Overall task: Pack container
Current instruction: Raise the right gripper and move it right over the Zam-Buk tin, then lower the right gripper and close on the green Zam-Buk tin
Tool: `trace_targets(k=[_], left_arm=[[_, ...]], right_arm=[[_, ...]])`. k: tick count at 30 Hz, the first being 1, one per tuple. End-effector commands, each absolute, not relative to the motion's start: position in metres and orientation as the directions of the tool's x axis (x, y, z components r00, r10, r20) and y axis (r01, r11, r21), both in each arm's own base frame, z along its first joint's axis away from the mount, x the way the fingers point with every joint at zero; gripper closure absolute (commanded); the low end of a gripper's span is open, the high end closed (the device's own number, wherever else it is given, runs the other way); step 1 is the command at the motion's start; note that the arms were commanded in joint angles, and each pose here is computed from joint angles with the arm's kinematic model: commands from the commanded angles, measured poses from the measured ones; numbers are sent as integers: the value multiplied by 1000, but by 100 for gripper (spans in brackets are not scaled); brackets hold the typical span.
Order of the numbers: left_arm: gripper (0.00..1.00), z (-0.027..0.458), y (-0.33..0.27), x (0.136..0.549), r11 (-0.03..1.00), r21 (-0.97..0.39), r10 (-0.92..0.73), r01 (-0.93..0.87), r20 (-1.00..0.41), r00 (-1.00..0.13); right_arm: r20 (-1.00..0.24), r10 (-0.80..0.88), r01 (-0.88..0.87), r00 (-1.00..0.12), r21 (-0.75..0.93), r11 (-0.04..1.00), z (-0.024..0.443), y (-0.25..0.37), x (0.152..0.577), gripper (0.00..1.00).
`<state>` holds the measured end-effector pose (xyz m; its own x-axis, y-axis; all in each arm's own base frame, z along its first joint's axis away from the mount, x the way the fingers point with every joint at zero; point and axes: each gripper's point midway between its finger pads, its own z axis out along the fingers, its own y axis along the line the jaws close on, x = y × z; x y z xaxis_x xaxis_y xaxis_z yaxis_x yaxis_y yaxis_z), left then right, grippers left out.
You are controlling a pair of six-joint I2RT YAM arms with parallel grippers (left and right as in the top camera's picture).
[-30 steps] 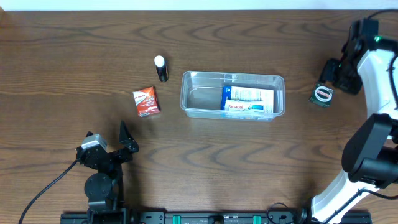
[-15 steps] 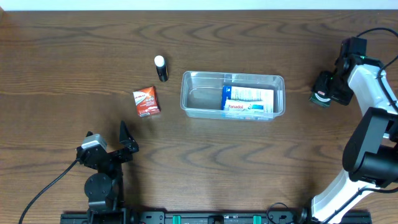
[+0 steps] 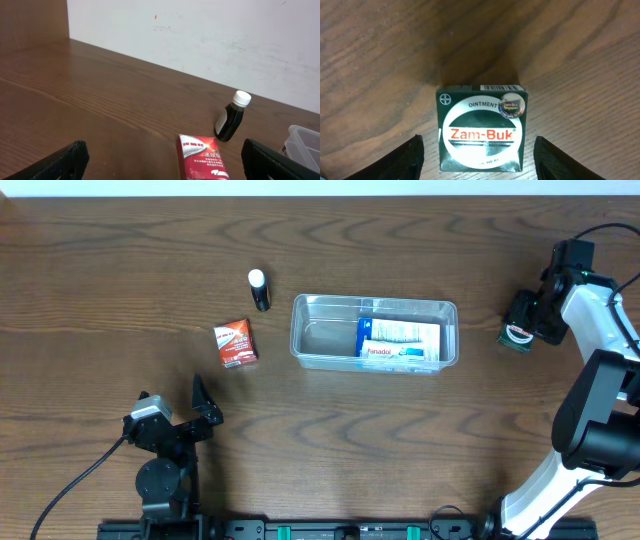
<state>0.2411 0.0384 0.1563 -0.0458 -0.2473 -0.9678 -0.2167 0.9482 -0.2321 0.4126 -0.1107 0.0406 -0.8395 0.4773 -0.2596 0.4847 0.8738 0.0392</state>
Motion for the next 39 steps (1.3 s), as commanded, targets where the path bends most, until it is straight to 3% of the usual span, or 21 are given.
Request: trace_targets(k=[1,4,20,31,36,39], left_arm=[[2,139,43,240,943,-214,-243,-255,-966,-89],[2,139,43,240,943,-214,-243,-255,-966,-89],[2,139,43,240,943,-214,-243,-255,-966,-89],[2,139,43,240,943,-214,-243,-255,-966,-89],[2,139,43,240,943,-214,-243,-255,-966,-89],[2,139,43,240,943,-214,-243,-255,-966,-89]], right_arm=[[-254,487,493,-836,41,869,36,-115,412,31],[-259,486,498,-835,22,867,36,-118,411,27],[-259,476,490,-840,13,872,34,-119,410,27],[-176,474,482,-863,-7,876,-8,-117,405,27],[-164,474,483,-865,-14,876,-13,-117,403,30],[-164,474,483,-865,-13,876,-12,-117,403,39]])
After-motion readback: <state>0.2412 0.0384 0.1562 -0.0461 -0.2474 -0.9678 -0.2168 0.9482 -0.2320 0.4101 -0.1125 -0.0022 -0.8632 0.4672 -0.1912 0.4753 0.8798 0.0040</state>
